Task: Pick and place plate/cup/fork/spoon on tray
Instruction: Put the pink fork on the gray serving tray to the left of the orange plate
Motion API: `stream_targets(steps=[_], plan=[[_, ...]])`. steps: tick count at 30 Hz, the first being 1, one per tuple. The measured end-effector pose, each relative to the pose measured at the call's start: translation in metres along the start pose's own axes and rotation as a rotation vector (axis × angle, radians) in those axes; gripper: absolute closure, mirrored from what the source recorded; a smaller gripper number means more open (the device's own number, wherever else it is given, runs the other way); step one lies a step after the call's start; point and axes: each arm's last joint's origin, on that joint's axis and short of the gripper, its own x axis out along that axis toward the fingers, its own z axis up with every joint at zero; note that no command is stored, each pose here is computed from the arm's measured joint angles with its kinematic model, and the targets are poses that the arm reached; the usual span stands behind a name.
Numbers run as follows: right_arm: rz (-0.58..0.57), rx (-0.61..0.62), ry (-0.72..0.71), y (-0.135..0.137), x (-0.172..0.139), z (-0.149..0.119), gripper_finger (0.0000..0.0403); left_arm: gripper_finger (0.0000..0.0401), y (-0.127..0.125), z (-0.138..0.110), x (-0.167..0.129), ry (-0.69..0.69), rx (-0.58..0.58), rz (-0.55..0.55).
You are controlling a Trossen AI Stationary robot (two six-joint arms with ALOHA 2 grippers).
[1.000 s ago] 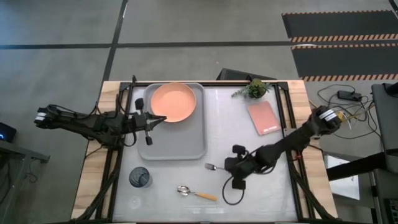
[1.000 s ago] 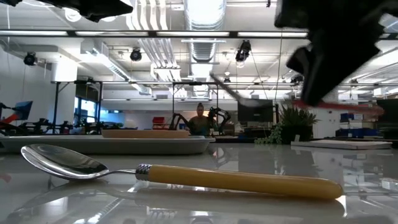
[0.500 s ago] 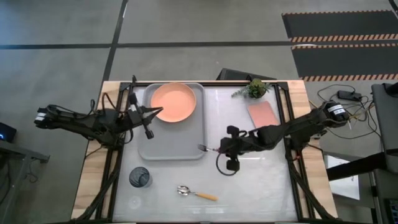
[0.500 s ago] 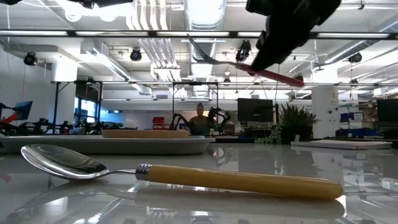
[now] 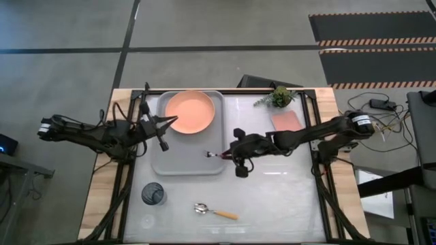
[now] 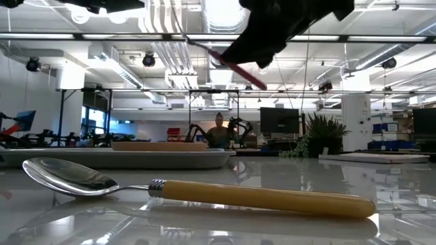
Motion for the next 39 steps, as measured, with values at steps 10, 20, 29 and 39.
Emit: stream_targets(steps=[10,20,29,39], plan=[[-0.009,-0.132,-0.006,-0.008,0.055,0.015,0.0371,0.0401,0.001,0.001,0.000,-0.005,-0.004,0.003],[0.102,-0.152,0.037,-0.014,0.105,0.033,0.0371,0.0401,0.000,0.001,0.000,-0.005,-0.005,0.002],[0.093,-0.140,0.075,-0.020,0.127,0.025,0.0367,0.0401,0.000,0.000,0.000,-0.003,-0.004,0.001],[0.086,-0.146,0.137,-0.025,0.150,-0.001,0.0366,0.0401,0.000,0.000,0.000,-0.003,-0.005,0.000]])
